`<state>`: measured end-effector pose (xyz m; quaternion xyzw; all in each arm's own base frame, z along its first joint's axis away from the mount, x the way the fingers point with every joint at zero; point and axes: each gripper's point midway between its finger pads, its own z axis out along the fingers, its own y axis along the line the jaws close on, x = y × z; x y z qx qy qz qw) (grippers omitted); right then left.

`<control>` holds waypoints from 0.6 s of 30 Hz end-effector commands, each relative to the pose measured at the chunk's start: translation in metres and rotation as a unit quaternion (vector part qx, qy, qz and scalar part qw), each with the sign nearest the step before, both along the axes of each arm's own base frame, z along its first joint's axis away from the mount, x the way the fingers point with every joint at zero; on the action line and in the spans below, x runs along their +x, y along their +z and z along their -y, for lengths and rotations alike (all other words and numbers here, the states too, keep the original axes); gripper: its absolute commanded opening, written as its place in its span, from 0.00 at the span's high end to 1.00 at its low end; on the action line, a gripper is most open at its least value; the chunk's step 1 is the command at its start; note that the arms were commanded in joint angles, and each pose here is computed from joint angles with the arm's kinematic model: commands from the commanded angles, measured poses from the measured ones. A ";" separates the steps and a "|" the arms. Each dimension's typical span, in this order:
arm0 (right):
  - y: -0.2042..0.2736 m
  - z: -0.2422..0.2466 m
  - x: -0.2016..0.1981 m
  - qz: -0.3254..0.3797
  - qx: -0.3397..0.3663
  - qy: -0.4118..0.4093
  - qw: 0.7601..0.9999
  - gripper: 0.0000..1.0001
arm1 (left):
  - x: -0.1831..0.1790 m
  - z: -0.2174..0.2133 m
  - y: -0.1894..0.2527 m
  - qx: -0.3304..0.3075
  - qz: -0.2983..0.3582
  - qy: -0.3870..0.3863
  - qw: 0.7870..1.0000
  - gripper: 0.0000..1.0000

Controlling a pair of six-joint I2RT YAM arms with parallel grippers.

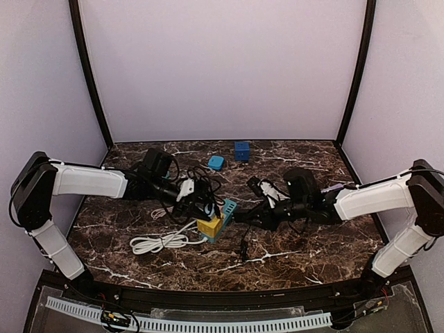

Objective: Insert the plug
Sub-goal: Adjust the socket at the center of the board.

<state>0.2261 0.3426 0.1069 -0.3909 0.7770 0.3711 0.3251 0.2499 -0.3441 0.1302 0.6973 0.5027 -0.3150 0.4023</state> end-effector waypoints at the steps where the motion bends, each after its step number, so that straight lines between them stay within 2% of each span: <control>1: 0.032 0.000 0.007 0.049 0.022 0.016 0.998 1.00 | 0.029 -0.034 -0.081 0.142 -0.056 0.166 0.974 0.99; 10: 0.038 0.010 0.024 0.103 0.025 0.026 0.994 1.00 | 0.038 -0.027 -0.089 0.131 -0.063 0.227 0.963 0.99; 14: 0.044 0.013 0.027 0.130 0.035 0.032 0.990 1.00 | 0.045 -0.027 -0.099 0.150 -0.075 0.259 0.951 0.99; 18: 0.049 0.014 0.017 0.161 0.057 0.055 0.984 1.00 | 0.047 -0.019 -0.098 0.136 -0.061 0.253 0.956 0.99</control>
